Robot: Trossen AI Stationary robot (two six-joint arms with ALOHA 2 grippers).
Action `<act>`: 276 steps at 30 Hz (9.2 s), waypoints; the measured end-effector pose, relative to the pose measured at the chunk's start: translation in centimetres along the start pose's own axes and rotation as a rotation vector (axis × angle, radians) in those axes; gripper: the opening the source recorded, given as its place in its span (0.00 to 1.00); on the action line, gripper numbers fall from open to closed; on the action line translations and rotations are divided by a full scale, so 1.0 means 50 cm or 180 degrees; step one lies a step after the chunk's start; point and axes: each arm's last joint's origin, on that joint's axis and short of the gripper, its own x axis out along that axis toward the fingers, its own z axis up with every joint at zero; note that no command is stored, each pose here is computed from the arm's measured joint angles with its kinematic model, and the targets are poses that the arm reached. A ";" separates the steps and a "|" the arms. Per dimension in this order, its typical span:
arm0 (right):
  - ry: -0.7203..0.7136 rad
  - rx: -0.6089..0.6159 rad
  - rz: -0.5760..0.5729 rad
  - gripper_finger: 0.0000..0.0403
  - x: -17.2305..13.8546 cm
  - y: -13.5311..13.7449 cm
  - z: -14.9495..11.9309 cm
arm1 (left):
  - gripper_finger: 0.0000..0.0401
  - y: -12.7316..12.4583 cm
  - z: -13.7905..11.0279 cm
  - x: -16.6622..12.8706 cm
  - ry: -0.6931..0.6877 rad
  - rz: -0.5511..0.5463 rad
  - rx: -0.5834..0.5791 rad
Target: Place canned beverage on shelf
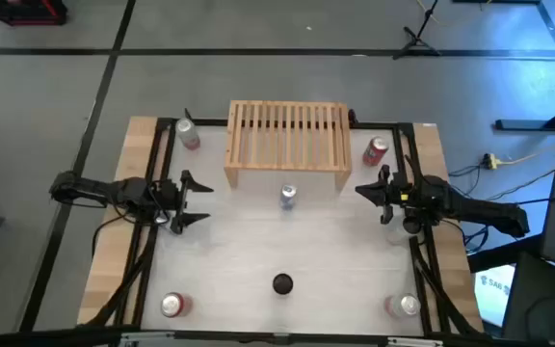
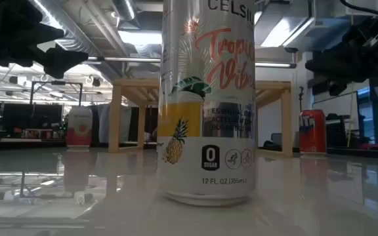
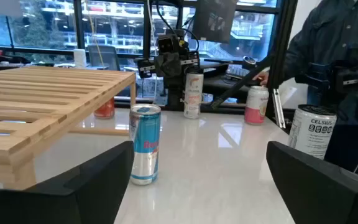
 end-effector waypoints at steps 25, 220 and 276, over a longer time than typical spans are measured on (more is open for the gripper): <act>0.0002 -0.0001 -0.0001 0.03 0.000 0.000 0.000 | 0.90 0.000 0.000 0.000 -0.0001 0.0001 0.0000; -0.0649 0.0626 -0.1476 0.03 -0.007 -0.025 0.015 | 0.90 0.513 0.196 0.089 0.3419 0.5052 -0.2480; -0.0643 0.0629 -0.1459 0.03 -0.007 -0.025 0.015 | 0.68 0.354 0.536 0.138 0.2863 0.3593 -0.1698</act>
